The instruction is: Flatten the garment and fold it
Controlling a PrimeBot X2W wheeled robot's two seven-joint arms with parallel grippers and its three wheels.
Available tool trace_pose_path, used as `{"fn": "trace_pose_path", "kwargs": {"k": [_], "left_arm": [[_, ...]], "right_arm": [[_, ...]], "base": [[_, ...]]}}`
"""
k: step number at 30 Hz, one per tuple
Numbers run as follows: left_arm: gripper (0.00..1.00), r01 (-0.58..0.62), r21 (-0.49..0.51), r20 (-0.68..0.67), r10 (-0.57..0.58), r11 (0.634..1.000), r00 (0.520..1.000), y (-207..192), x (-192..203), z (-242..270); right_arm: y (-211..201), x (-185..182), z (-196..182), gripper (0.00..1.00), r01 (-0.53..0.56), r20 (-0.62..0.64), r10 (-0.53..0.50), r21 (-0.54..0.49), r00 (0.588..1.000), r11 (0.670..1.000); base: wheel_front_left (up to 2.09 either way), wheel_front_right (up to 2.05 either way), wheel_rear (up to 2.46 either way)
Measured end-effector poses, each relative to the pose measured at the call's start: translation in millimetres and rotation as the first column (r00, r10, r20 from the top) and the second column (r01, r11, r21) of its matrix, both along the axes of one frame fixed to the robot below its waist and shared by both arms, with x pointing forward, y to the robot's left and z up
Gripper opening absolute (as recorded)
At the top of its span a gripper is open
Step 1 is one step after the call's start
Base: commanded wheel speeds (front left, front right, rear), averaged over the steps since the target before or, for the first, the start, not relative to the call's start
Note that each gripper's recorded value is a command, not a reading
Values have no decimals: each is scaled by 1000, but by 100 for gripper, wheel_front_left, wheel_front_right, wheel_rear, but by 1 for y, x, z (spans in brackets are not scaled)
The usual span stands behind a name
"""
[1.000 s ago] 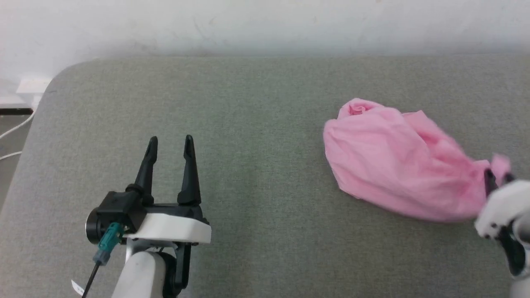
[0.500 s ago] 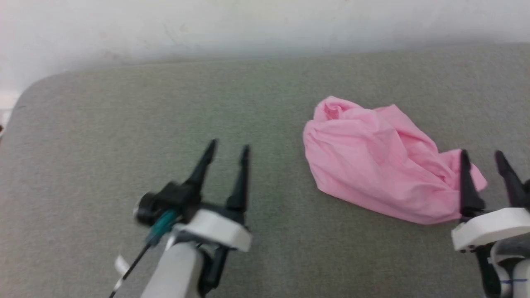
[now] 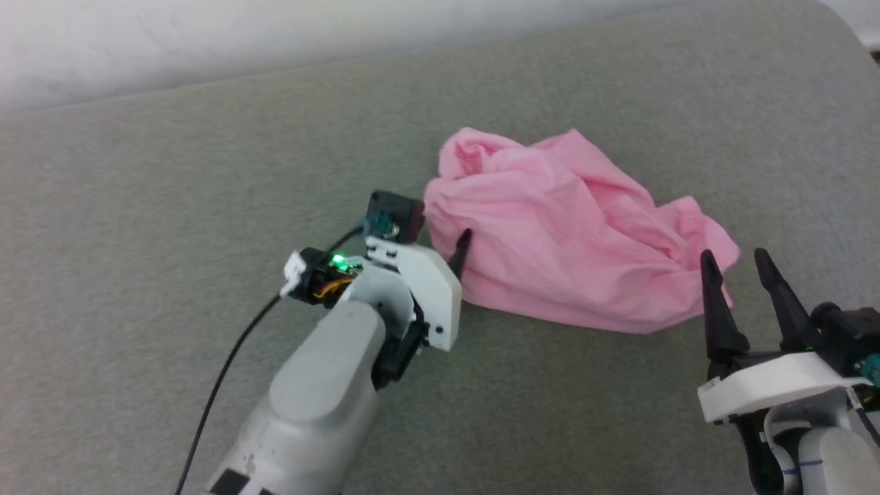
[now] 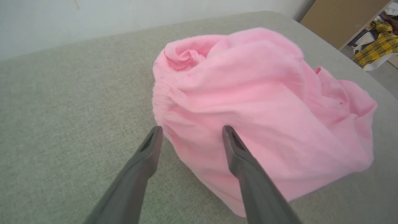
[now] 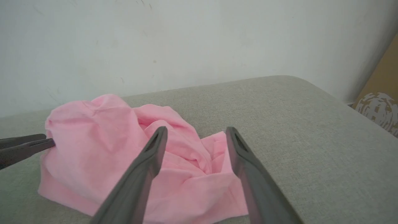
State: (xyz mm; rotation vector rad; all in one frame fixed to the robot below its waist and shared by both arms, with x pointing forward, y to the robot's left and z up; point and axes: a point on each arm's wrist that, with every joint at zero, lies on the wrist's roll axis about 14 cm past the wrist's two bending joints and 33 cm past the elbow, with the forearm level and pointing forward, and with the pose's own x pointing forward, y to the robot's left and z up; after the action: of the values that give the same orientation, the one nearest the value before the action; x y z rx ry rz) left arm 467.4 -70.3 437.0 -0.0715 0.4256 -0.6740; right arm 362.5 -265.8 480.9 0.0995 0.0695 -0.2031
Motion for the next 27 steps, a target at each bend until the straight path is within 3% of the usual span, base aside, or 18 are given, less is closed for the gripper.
{"fn": "trace_pose_path", "kwargs": {"k": [5,6,7,8,14,18,22,27], "left_arm": [[100,21,131,-157,0,991,988,-6,0,-40],[78,39,149,-184,-11,988,983,-7,-4,-47],[34,48,153,-194,-17,987,981,-9,-4,-48],[0,50,152,-196,-20,987,980,-10,-3,-48],[0,-61,53,-187,70,997,980,6,-3,-43],[0,-201,22,-175,202,979,964,50,-11,-46],[0,-356,34,-166,357,934,919,110,-25,-47],[0,-528,62,-170,531,847,830,176,-53,-45]], "right_arm": [[-7,-3,-9,100,25,-24,-25,5,999,1000],[-7,-3,-11,100,27,-29,-27,5,999,1000],[-8,-3,-12,100,30,-33,-29,8,999,1000],[-8,-3,-13,100,29,-36,-29,9,999,1000],[-2,2,-11,100,10,-24,-9,14,1000,1000],[3,9,-3,100,-12,-7,12,6,1000,1000],[16,17,4,100,-57,10,57,12,998,998],[38,28,4,100,-125,0,125,25,992,992]], "base": [[0,0,0],[0,0,0],[0,0,0],[0,0,0],[0,0,0],[0,0,0],[0,0,0],[0,0,0]]}}
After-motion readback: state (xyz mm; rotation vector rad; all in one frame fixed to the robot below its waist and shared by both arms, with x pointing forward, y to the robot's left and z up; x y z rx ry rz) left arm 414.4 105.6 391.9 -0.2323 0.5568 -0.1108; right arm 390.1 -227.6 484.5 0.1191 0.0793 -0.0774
